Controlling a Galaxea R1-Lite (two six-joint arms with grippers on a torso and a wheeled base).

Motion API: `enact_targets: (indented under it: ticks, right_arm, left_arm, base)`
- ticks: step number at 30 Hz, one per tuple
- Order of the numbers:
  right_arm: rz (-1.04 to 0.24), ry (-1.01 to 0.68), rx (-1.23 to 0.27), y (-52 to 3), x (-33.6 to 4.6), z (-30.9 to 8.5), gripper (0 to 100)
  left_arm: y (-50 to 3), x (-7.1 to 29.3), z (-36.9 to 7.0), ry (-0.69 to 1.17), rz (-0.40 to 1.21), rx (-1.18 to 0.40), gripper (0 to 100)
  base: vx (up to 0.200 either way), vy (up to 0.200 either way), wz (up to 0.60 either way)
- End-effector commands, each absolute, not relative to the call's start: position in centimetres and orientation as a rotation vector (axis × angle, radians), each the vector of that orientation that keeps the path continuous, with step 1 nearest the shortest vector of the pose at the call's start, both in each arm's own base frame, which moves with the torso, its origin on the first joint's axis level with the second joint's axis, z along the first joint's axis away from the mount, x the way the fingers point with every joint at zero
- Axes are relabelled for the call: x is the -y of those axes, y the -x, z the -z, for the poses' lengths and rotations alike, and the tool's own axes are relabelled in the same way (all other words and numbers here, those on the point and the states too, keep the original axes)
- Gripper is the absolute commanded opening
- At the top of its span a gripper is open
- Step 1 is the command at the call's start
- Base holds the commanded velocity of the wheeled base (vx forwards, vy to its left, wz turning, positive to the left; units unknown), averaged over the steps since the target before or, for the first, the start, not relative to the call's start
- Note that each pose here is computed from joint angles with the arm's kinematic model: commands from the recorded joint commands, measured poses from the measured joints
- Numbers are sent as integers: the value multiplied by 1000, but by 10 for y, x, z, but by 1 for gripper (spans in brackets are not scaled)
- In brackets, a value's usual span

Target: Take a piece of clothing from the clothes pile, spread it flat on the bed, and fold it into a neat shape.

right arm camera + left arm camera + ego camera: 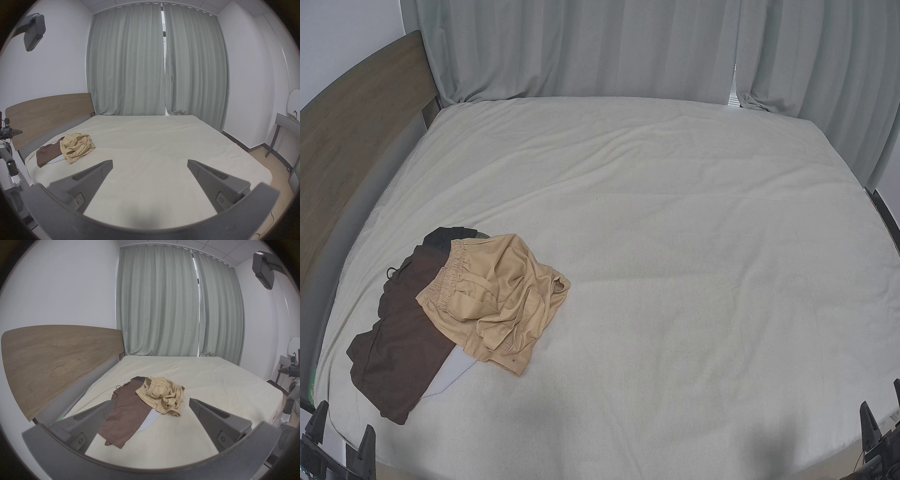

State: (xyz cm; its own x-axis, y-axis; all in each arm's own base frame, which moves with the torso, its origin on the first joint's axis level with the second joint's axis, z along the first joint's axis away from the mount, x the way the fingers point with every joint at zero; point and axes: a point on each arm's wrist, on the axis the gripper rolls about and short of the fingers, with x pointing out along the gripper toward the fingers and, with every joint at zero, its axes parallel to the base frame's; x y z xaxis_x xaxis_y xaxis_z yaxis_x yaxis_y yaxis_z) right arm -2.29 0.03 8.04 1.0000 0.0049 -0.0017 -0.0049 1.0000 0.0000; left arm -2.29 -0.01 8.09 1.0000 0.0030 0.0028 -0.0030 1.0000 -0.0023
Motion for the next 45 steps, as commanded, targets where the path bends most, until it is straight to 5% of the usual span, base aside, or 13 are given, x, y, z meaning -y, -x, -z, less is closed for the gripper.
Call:
enact_targets:
  ticks: [1, 42, 45]
  right_arm:
    - [-6, 0, -2, 23, 0, -76, 100]
    - [-6, -2, -2, 23, 0, -76, 100]
    - [-5, -2, -2, 23, 0, -76, 100]
  left_arm:
    - [22, 0, -76, 0, -5, -6, 100]
    - [22, 1, -76, -17, 15, 2, 100]
    - [30, 1, -104, -4, 17, 118, 100]
  base:
    - [0, 0, 0]
    - [0, 0, 0]
    - [0, 0, 0]
